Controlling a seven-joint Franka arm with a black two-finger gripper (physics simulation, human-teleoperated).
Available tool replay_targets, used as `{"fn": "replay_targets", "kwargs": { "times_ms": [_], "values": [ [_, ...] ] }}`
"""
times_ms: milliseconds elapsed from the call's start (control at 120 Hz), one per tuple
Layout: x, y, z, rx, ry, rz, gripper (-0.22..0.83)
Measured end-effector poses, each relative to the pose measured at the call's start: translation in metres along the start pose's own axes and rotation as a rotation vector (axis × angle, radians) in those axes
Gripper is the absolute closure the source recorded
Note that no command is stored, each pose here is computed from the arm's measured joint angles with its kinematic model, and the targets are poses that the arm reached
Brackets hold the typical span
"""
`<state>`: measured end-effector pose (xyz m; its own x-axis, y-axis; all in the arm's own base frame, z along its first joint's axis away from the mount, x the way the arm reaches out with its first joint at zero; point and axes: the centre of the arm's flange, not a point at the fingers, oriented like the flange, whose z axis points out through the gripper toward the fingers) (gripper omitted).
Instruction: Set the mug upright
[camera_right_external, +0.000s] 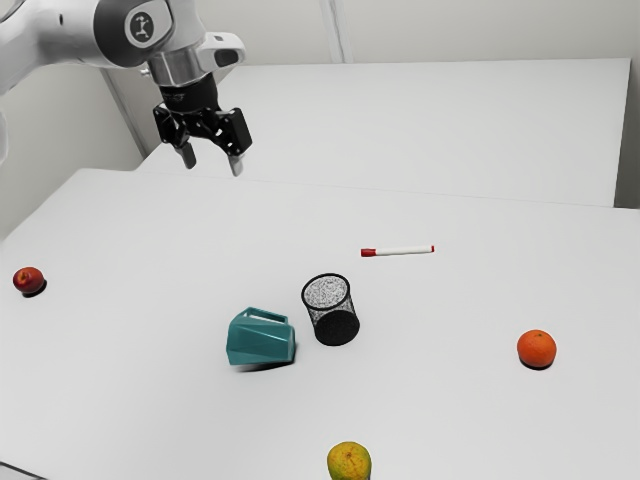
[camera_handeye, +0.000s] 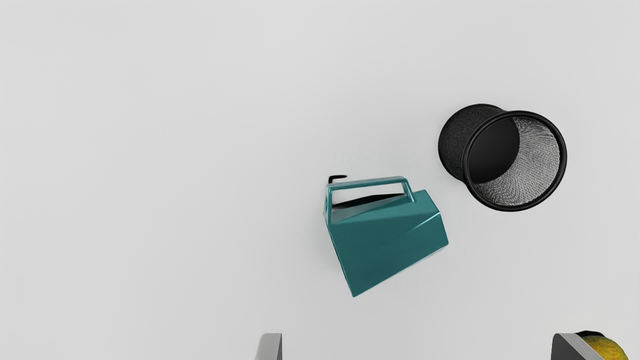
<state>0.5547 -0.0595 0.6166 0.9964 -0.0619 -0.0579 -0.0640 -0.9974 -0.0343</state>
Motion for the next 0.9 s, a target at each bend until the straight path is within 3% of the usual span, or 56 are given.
{"fn": "replay_targets", "kwargs": {
  "times_ms": [133,325,600,900],
  "values": [
    [-0.004,0.000,-0.003,0.001,0.006,-0.002,0.02],
    [-0.030,0.003,0.000,-0.002,0.000,-0.002,0.02],
    [-0.051,-0.017,0.072,-0.133,-0.033,-0.066,0.02],
    [-0.059,-0.051,0.155,-0.364,0.012,-0.146,0.02]
  ]
}}
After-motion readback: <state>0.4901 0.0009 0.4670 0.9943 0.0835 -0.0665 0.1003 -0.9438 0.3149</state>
